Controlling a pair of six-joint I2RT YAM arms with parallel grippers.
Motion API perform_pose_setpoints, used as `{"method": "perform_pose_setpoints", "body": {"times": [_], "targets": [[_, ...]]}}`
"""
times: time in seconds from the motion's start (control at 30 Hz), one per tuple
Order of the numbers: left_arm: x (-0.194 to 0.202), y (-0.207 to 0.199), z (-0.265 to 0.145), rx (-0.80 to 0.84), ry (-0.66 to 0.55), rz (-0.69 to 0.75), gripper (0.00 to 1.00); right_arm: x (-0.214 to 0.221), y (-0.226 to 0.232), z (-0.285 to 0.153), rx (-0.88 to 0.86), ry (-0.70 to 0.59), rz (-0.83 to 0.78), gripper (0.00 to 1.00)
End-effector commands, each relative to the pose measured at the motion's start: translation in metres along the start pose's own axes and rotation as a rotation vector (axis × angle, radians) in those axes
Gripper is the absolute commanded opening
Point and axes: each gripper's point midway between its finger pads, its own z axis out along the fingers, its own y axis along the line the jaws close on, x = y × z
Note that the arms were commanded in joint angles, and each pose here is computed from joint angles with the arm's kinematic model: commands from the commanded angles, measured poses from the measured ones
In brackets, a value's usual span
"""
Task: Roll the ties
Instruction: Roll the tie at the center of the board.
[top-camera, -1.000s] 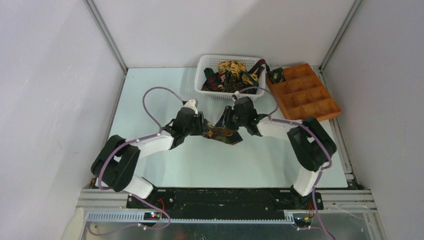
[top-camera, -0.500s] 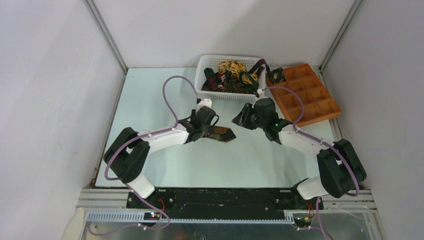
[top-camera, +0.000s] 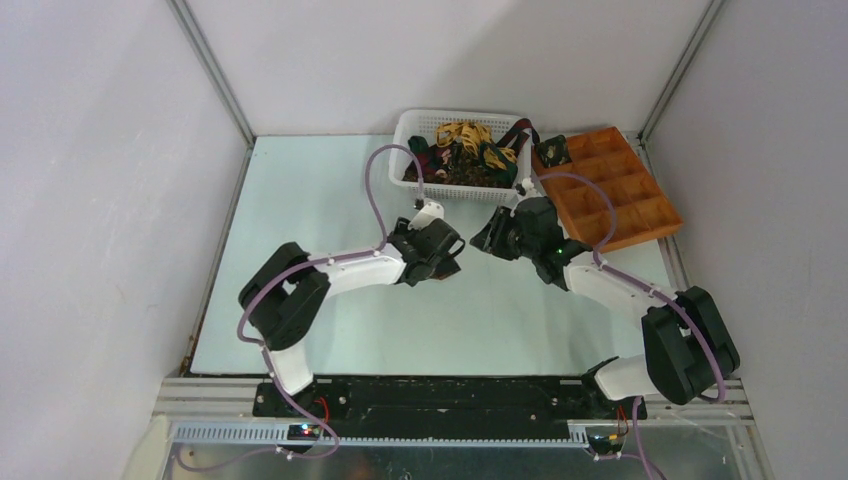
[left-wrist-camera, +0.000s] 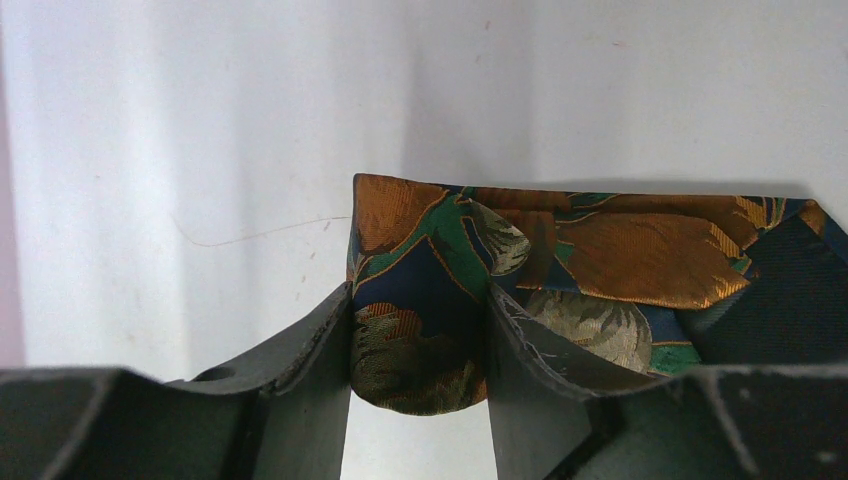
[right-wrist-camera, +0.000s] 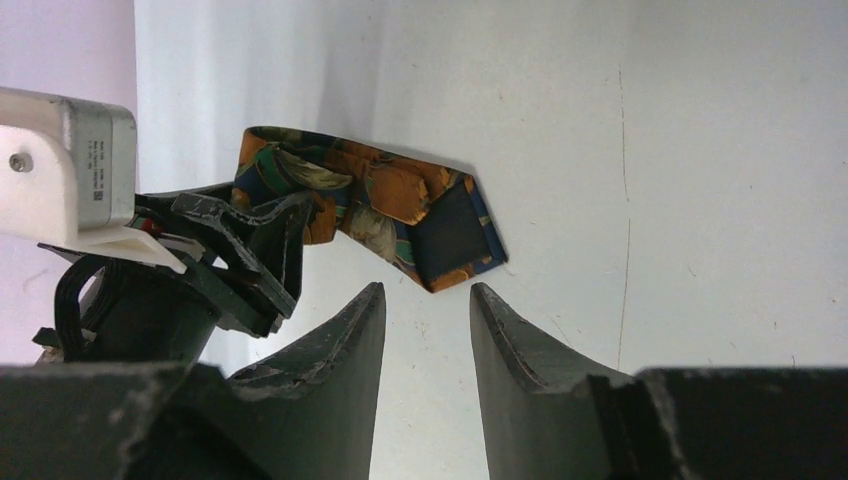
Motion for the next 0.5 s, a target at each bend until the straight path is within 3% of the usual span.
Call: {"method": "perform_pose_setpoints", "body": {"times": [0.0,0.47], "targets": [[-0.011,0.016,-0.002,-0.143,-0.028,0.060,0.50,-0.009,0.004,-0.007,-0.009,-0.039,-0.021,0.40],[-0.002,-0.001,0.002,-0.256,-0.020,0.185,0.53,-0.012,0.001,-0.009,-0.006,-0.040,-0.015,0.40]]}}
